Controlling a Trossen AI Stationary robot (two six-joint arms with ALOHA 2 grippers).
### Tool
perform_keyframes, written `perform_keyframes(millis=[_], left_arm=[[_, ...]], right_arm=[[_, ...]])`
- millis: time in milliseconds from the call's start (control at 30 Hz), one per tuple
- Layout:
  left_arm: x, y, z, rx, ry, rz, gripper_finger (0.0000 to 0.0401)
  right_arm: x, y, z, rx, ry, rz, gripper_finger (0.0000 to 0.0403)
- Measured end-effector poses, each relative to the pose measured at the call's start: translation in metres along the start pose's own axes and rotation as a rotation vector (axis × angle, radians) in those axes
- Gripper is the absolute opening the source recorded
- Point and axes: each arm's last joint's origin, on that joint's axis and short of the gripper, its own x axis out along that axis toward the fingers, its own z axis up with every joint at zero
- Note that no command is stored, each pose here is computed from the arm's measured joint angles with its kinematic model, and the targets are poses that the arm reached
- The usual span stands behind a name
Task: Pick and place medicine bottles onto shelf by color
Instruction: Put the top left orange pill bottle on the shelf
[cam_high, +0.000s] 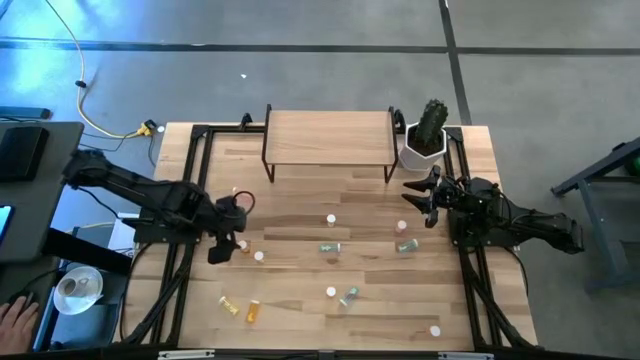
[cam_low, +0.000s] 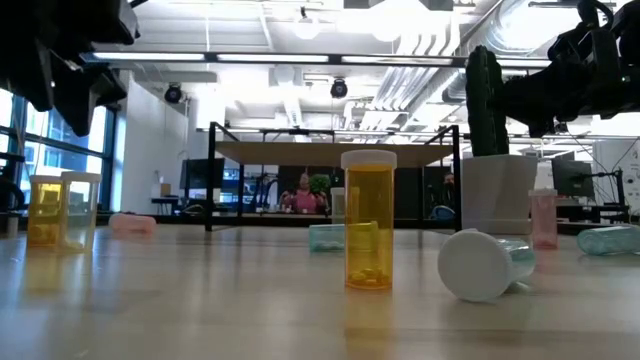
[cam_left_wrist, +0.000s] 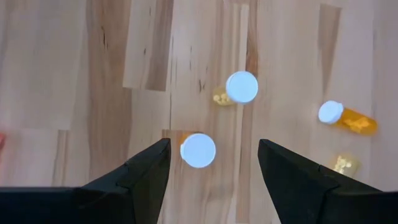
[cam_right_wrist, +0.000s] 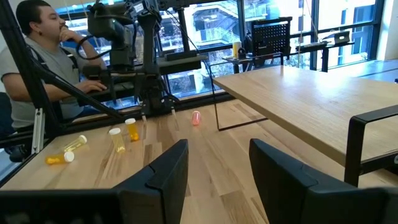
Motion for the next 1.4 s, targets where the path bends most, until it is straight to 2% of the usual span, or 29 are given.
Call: perform_keyframes(millis=[1400], left_arm=[[0.060,-0.005,0.007,-0.005,0.273,0.158,0.0230]], right_arm=[[0.000,0.000,0.000,0.000,0.001,0.000,0.0162]])
